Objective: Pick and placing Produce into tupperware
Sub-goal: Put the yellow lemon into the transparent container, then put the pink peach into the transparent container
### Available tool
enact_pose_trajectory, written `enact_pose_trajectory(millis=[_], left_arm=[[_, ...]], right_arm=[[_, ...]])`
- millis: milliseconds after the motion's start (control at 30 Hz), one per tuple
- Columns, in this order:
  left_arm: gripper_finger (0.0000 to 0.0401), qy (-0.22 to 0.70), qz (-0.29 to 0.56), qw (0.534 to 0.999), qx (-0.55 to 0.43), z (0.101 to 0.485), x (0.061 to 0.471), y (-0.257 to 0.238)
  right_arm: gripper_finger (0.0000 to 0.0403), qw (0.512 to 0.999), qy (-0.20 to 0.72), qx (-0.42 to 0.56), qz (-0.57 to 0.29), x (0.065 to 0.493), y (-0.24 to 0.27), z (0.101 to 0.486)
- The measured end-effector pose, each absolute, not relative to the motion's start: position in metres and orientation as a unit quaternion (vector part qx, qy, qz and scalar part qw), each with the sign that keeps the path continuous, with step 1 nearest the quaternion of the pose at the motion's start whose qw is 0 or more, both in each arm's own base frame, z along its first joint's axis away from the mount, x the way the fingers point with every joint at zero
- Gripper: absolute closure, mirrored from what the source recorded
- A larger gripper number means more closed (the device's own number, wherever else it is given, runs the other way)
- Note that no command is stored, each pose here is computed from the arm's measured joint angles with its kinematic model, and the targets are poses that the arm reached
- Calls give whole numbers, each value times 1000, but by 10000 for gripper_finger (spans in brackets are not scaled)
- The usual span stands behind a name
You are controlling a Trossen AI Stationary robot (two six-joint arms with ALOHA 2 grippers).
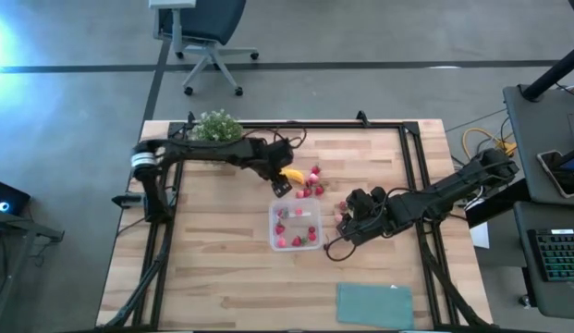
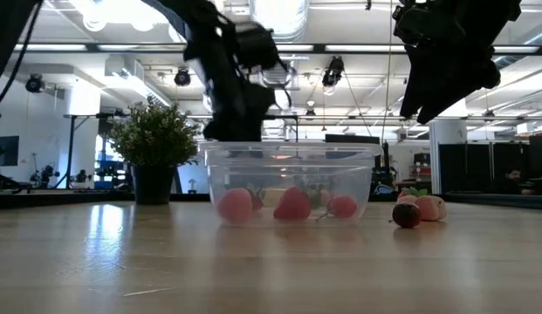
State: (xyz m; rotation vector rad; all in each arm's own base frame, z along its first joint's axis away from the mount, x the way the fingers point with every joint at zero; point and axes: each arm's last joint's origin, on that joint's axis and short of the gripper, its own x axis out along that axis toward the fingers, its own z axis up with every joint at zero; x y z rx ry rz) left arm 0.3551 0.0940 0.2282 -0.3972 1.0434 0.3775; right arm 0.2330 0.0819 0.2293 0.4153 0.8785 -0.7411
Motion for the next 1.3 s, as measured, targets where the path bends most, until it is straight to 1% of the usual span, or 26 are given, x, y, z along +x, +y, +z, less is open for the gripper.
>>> enact_pose_trajectory(millis=[133,267,433,600,700,900,967,1033,1133,1300], left_arm=[[216,454,123,861,-193,261,346,73],[216,445,61,873,-191,274,342,45],[216,456,10,872,-176,270,348,14],[213,485,-4,858,-167,247,360,-2],[194,486,-10,859,-163,239,366,-7],[125,492,-12,855,-160,232,369,-10],[108,490,-12,857,-159,234,369,-9],[99,484,-14,861,-158,240,366,-9],[96,462,-17,875,-146,255,361,-9],[95,438,-5,889,-134,273,351,-7]], right_arm=[[179,819,412,195,-348,233,82,229],[179,819,412,195,-348,233,82,229],[179,819,412,195,-349,233,82,229],[179,819,413,196,-347,233,82,229],[179,818,416,199,-345,233,82,229],[179,813,417,212,-347,233,82,229],[179,811,415,217,-349,233,82,229],[179,810,413,224,-352,233,82,229],[179,807,416,229,-351,233,82,228],[179,780,451,265,-344,235,73,225]])
